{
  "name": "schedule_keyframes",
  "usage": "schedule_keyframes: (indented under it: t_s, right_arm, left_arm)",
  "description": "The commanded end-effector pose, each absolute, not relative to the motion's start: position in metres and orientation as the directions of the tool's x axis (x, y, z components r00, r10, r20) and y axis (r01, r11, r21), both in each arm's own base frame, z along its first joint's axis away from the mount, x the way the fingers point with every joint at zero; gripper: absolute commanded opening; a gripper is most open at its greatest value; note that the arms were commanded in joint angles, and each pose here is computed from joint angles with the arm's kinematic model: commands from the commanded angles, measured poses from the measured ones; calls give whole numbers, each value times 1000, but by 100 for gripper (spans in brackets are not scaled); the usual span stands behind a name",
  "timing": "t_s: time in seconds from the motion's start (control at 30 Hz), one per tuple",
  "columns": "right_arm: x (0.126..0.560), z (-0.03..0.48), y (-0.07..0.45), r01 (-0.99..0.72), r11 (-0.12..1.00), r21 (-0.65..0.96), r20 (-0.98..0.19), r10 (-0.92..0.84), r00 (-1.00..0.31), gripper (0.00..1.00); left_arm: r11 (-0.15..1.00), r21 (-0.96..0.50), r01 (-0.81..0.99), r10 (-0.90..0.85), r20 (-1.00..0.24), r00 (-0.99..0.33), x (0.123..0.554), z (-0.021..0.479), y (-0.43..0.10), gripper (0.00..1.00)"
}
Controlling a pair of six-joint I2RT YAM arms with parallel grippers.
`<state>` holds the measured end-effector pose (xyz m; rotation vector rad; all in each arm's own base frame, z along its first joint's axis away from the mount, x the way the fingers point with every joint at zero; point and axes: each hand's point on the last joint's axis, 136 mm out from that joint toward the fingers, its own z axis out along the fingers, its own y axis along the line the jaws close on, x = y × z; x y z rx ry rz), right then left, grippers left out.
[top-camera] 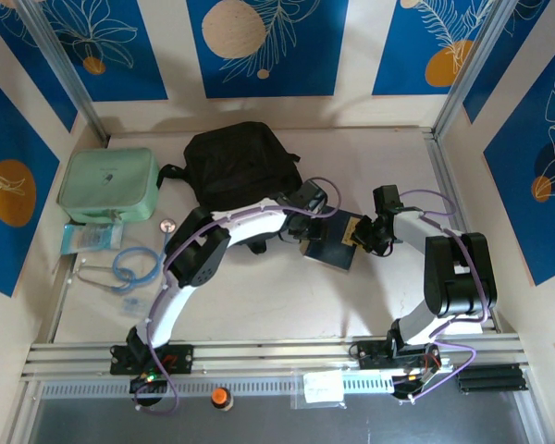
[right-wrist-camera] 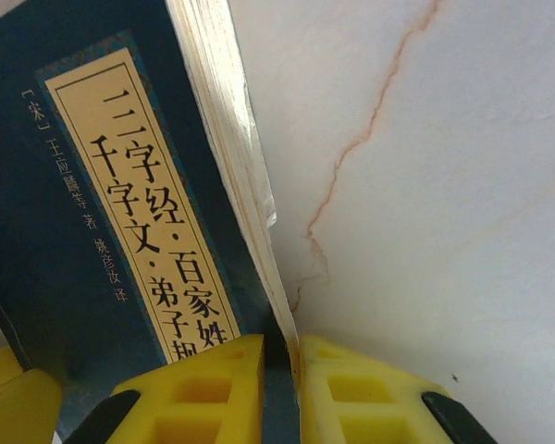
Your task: Pack books, pencil case, and school supplies into a backpack
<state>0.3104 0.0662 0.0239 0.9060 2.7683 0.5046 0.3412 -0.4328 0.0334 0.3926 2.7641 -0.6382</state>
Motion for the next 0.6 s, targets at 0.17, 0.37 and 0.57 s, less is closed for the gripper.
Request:
schedule_keyframes:
  t_s: [0.17, 0.37, 0.57]
  right_arm:
    - [316, 29, 88, 523, 714, 465, -22, 601, -799, 13]
    - [326, 37, 99, 488, 695, 527, -28, 588, -808, 13]
    - [326, 35, 105, 486, 689, 537, -15, 584, -812, 13]
  left_arm:
    - [679, -580, 451, 229, -416, -880, 322, 136, -469, 29]
    - [675, -589, 445, 238, -397, -886, 313, 134, -462, 27]
    - [691, -633, 349, 164, -333, -928, 318, 114, -454, 30]
